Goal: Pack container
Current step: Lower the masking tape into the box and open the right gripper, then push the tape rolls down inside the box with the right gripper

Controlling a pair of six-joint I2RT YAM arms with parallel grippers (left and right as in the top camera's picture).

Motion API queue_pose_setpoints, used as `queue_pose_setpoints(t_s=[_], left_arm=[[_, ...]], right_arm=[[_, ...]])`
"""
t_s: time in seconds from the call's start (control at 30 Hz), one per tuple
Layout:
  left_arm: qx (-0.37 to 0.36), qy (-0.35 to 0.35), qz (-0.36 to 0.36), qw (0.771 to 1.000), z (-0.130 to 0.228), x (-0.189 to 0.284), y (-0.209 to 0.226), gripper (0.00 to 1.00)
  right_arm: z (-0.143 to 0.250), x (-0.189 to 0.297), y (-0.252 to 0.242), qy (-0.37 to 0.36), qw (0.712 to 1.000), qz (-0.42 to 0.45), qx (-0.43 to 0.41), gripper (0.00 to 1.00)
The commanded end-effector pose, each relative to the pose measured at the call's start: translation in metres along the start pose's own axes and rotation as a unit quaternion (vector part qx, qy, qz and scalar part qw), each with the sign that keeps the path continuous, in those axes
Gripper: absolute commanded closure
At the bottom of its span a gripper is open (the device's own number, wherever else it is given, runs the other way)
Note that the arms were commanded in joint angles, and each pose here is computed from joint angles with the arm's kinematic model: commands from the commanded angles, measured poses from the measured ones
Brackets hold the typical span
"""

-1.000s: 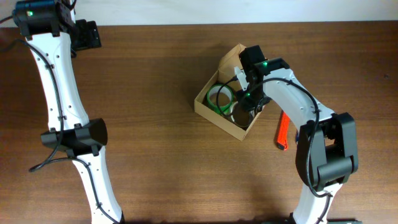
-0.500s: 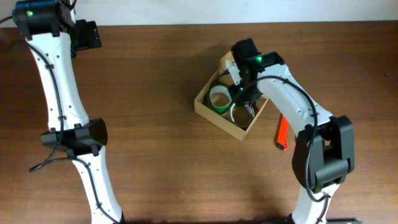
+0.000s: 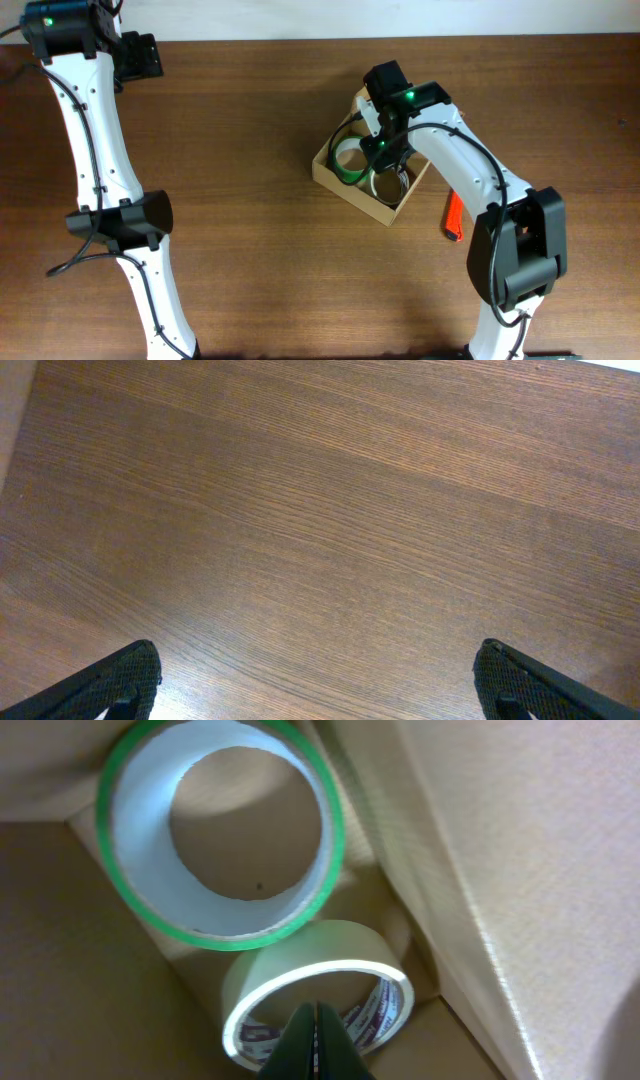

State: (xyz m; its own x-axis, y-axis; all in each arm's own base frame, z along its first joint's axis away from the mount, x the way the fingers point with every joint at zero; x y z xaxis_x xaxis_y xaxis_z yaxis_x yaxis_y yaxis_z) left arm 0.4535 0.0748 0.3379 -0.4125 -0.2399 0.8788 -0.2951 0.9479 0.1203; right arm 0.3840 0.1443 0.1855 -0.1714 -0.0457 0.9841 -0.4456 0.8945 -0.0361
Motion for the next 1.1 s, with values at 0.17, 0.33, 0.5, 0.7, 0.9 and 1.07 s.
queue_pose_setpoints(t_s=[0.17, 0.33, 0.5, 0.7, 0.9, 1.07], left_arm=[[-0.002, -0.001, 0.004, 1.0, 0.0, 0.003, 0.001, 0.0], [-0.002, -0.001, 0.004, 1.0, 0.0, 0.003, 0.001, 0.0], [-0.002, -0.001, 0.004, 1.0, 0.0, 0.003, 0.001, 0.0], [-0.002, -0.001, 0.003, 1.0, 0.0, 0.003, 0.001, 0.0], [-0.002, -0.001, 0.004, 1.0, 0.0, 0.003, 0.001, 0.0], [-0.002, -0.001, 0.003, 1.0, 0.0, 0.003, 0.001, 0.0]], right_arm=[[-0.005, -0.02, 0.025, 0.017, 0.999, -0.011, 0.025, 0.96], [-0.006, -0.03, 0.024, 0.025, 0.999, -0.012, 0.023, 0.96], [-0.006, -0.039, 0.024, 0.031, 0.999, -0.012, 0.023, 0.96], [-0.005, -0.055, 0.025, 0.049, 0.998, -0.013, 0.024, 0.96], [-0.006, -0.053, 0.025, 0.048, 0.998, -0.014, 0.024, 0.96], [-0.015, -0.042, 0.025, 0.032, 0.999, -0.013, 0.025, 0.96]])
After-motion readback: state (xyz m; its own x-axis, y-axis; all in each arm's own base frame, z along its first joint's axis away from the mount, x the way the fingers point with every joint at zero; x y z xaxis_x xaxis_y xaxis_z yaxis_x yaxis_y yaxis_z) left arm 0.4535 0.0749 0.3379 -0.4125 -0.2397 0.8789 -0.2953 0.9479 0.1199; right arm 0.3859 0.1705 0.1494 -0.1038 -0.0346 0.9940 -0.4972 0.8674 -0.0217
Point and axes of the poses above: each gripper's point midway between its finger pads, its own x axis back along the fingers, its own y axis along the line the jaws close on, z = x × y, the point moved 10 cm from there along x, back along the fingers
